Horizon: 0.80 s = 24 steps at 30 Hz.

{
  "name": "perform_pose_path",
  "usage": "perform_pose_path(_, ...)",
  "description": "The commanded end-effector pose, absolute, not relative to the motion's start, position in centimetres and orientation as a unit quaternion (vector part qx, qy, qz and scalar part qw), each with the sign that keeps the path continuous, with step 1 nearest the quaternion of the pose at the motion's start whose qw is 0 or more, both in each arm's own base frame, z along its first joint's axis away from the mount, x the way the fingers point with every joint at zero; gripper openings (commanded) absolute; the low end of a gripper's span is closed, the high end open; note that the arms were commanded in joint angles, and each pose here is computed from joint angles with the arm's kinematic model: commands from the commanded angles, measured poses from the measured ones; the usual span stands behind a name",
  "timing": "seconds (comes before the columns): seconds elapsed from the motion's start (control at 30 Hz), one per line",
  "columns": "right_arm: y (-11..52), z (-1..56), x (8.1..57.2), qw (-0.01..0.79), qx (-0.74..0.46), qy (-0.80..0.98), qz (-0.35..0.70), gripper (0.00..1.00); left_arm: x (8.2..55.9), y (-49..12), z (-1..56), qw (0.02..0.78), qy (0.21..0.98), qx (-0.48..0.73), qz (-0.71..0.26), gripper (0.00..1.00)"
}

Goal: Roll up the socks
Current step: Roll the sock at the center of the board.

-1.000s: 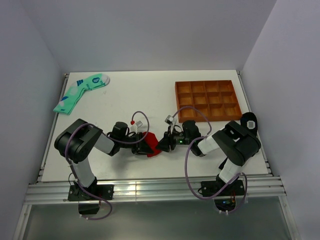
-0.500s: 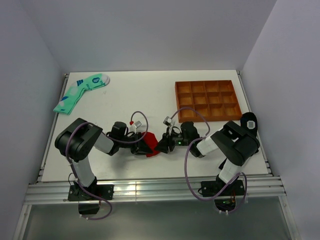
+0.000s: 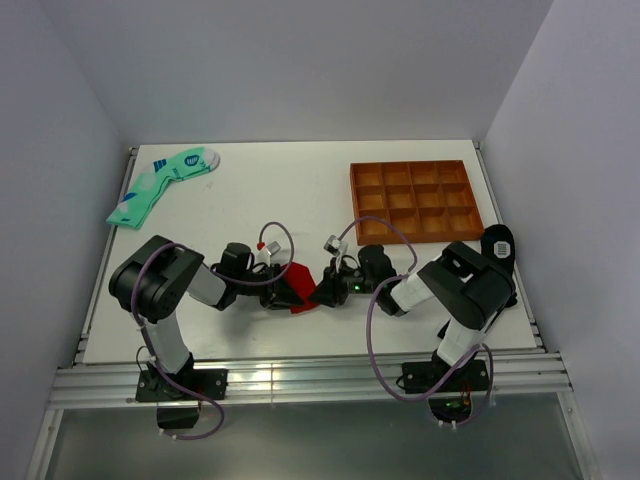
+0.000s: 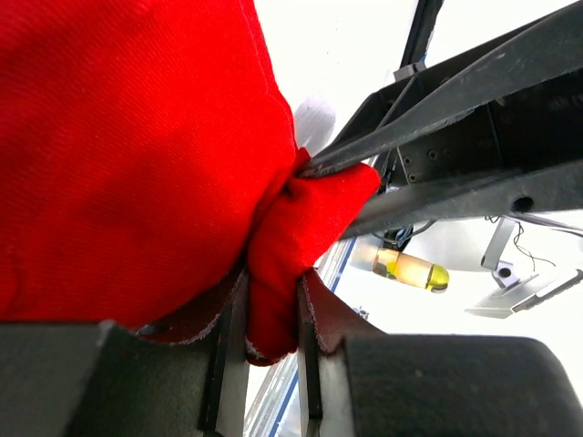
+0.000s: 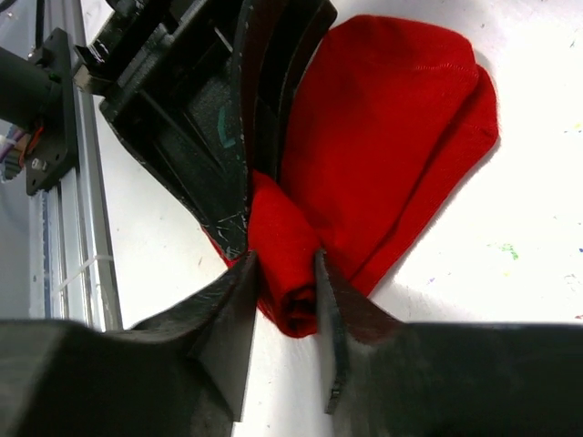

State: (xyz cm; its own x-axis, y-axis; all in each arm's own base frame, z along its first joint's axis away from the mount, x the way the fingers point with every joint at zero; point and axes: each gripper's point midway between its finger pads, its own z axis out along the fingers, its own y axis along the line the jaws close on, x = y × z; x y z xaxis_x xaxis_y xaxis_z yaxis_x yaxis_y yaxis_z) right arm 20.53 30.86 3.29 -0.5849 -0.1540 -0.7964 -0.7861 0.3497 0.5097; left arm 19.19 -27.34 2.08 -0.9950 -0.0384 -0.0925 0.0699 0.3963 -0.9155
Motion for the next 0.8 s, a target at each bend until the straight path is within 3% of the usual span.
perform_pose_path(0.0,31.4,2.5,20.0,0.314,-0.323,0.754,0.478,0.34,19.6,-26.0,-1.0,0.054,0.865,-0.029,-0.499,0.0)
perform_pose_path(0.03,31.5,2.3,20.1,0.31,-0.319,0.757,0.478,0.24,19.6,-25.9,-1.0,0.056,0.865,-0.028,-0.497,0.0)
perform_pose_path(0.13,31.4,2.0,20.3,0.301,-0.309,0.769,0.472,0.1,19.7,-25.8,-0.9,0.062,0.865,-0.027,-0.497,0.01)
perform_pose_path(0.27,31.3,0.8,21.3,0.279,-0.279,0.805,0.442,0.02,20.2,-25.7,-0.7,0.082,0.868,-0.028,-0.49,0.08)
perform_pose_path(0.37,31.0,-0.2,21.9,0.262,-0.261,0.83,0.418,0.0,20.9,-25.4,-0.3,0.112,0.869,-0.033,-0.481,0.19)
perform_pose_path(0.57,30.3,-2.0,21.8,0.217,-0.223,0.867,0.388,0.0,21.9,-24.9,1.1,0.169,0.863,-0.034,-0.475,0.32)
perform_pose_path(0.77,30.5,-2.0,21.9,0.18,-0.209,0.886,0.374,0.0,22.7,-24.6,1.8,0.212,0.861,-0.027,-0.462,0.36)
